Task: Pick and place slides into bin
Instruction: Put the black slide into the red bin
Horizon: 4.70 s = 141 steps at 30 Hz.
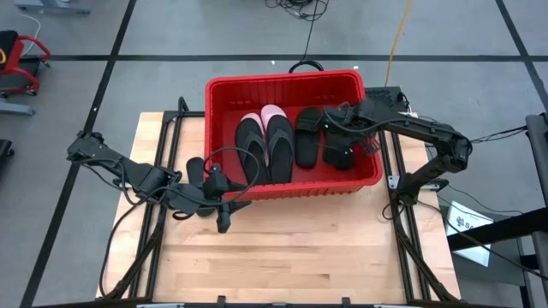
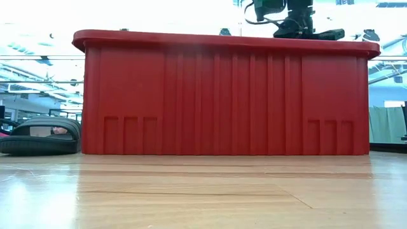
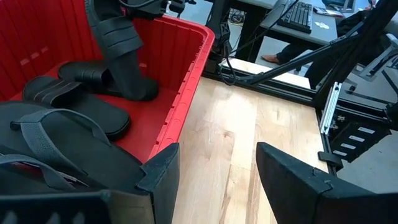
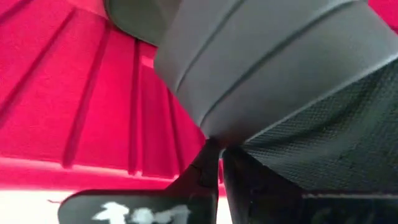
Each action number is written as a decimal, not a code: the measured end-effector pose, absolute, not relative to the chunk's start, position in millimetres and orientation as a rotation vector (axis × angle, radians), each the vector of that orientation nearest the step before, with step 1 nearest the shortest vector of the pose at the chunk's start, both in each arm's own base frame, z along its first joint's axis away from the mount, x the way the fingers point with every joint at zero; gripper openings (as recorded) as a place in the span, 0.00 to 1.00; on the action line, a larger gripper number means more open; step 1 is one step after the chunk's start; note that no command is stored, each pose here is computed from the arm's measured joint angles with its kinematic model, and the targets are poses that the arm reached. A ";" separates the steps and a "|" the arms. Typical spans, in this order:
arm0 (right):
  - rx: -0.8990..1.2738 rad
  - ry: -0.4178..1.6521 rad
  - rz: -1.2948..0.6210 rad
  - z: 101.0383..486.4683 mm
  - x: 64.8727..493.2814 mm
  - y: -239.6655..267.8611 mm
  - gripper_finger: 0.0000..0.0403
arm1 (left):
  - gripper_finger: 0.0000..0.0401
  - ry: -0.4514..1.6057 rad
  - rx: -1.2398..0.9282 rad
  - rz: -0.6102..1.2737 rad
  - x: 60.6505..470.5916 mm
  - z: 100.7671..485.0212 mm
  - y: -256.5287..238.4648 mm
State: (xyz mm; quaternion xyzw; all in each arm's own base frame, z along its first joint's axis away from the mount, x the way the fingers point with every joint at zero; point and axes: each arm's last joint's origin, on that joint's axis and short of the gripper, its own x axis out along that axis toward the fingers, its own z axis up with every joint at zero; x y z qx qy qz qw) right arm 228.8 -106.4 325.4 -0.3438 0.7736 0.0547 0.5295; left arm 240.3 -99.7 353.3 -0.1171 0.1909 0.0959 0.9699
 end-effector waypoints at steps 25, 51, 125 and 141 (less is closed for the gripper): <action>-0.882 1.742 0.288 343.0 212.1 -84.5 0.00 | 0.51 0.382 -0.265 0.199 240.4 353.3 -99.8; -1.061 1.810 0.255 308.4 243.9 -140.3 0.00 | 0.51 0.410 -0.239 0.131 239.9 352.6 -102.4; -0.300 1.358 -0.536 257.8 256.6 -209.4 0.31 | 0.51 0.401 -0.248 0.149 241.1 353.0 -100.1; -0.418 1.363 -0.557 252.0 265.8 -218.0 0.06 | 0.51 0.397 -0.254 0.150 241.2 353.3 -100.1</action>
